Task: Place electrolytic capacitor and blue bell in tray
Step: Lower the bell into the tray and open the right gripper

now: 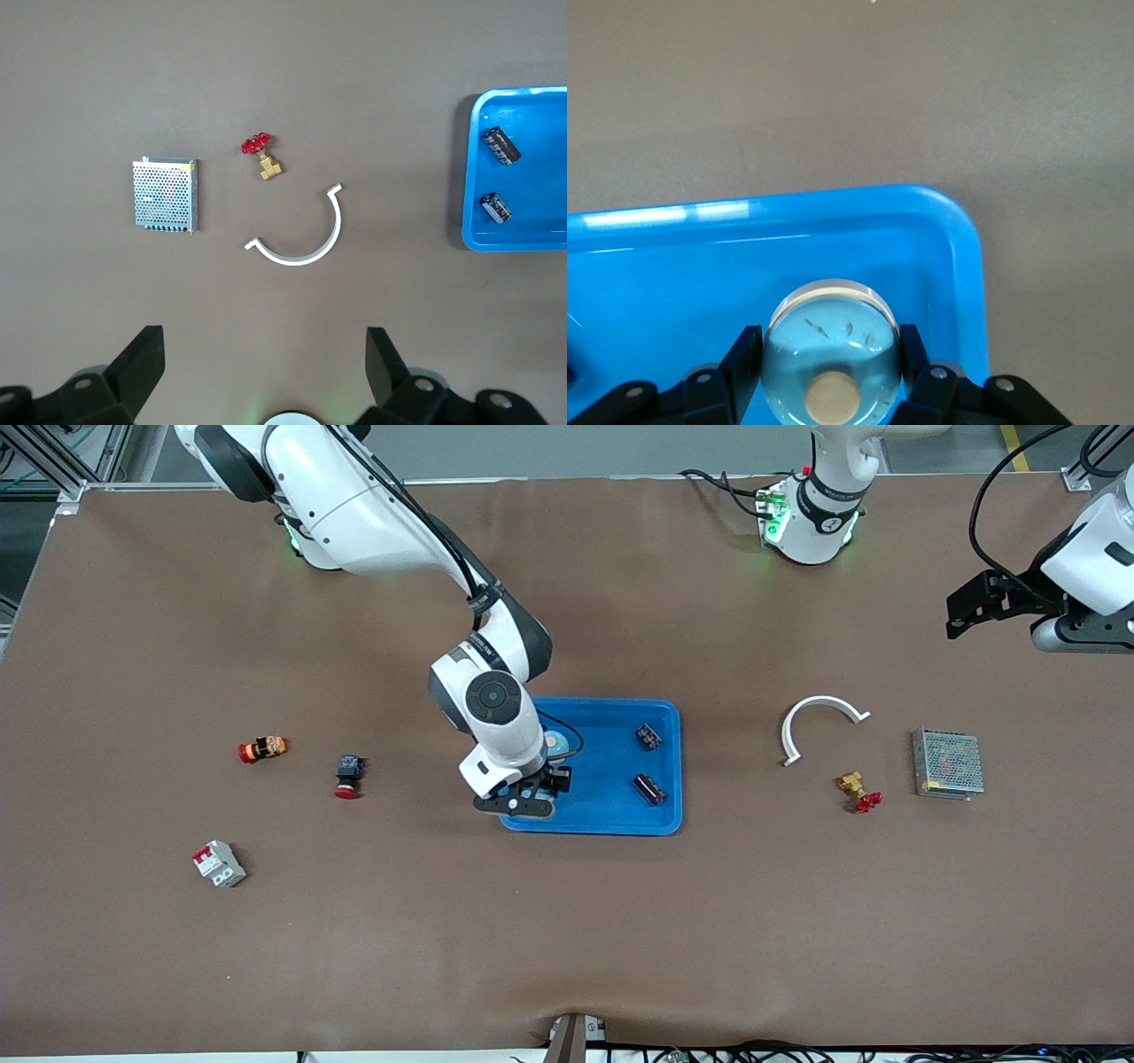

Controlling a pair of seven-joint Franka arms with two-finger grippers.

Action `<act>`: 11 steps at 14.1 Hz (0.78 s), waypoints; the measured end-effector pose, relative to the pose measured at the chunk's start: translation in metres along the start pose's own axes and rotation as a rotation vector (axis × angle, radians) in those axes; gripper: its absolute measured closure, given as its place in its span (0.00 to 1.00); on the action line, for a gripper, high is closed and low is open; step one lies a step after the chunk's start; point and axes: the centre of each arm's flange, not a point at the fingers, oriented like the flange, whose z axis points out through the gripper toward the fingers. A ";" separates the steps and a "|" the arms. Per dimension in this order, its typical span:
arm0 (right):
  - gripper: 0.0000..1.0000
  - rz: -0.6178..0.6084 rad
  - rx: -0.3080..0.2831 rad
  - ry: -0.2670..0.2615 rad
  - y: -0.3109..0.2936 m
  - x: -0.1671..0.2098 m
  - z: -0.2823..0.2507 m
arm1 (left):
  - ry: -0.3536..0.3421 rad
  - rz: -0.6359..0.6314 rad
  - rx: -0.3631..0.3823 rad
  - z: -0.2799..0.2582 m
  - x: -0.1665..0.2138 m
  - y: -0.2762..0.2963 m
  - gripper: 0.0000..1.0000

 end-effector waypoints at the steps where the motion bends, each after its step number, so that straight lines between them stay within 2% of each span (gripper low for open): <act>1: 0.33 -0.002 -0.004 -0.003 0.000 -0.001 0.003 | 0.000 0.000 0.000 0.000 0.000 0.000 0.00; 11: 0.33 -0.008 -0.001 0.004 -0.003 -0.009 0.027 | 0.000 -0.001 0.000 0.000 0.000 -0.001 0.00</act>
